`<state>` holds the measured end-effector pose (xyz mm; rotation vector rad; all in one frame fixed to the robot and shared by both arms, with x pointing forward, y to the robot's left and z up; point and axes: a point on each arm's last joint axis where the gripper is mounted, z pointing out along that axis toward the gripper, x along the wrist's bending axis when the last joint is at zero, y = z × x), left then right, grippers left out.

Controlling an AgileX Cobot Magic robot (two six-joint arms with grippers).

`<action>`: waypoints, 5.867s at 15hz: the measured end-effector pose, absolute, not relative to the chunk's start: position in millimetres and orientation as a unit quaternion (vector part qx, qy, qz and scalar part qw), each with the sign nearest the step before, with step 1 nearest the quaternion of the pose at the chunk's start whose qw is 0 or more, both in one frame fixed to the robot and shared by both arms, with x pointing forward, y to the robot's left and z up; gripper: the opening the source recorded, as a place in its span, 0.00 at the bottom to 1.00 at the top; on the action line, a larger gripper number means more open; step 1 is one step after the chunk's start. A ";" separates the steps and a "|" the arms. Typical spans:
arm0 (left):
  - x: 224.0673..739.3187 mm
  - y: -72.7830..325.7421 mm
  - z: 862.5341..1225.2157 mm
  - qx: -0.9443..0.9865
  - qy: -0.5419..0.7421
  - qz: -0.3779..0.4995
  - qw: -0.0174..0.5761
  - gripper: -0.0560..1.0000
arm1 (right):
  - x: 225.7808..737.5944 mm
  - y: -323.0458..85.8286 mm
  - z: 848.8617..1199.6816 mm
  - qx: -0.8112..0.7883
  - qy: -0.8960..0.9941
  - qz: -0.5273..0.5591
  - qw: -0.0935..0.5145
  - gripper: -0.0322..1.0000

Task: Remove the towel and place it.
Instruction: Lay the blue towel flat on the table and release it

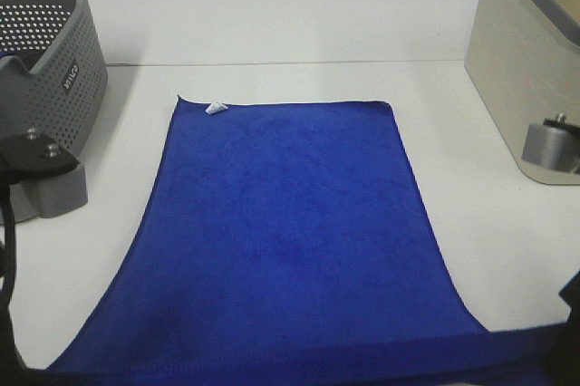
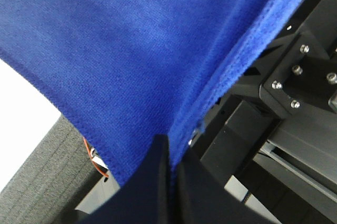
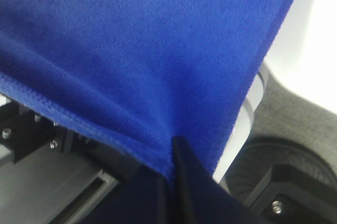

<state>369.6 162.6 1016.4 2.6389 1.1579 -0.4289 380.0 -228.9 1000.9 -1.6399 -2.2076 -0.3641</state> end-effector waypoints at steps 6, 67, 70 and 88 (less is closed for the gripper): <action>382.8 152.2 957.4 0.901 0.390 -0.186 0.045 0.05 | 374.2 -227.1 944.7 -0.597 -0.750 -0.042 0.281 0.05; 352.2 63.8 895.7 0.918 0.351 -0.174 -0.063 0.77 | 396.3 -219.6 925.7 -0.595 -0.729 -0.010 0.337 0.68; 355.2 60.6 896.6 0.914 0.372 -0.152 -0.059 0.77 | 395.7 -220.0 930.5 -0.594 -0.735 -0.020 0.326 0.68; 600.8 194.7 1030.0 0.781 0.609 0.015 0.135 0.77 | 572.7 -215.3 1044.0 -0.610 -0.779 -0.146 0.009 0.86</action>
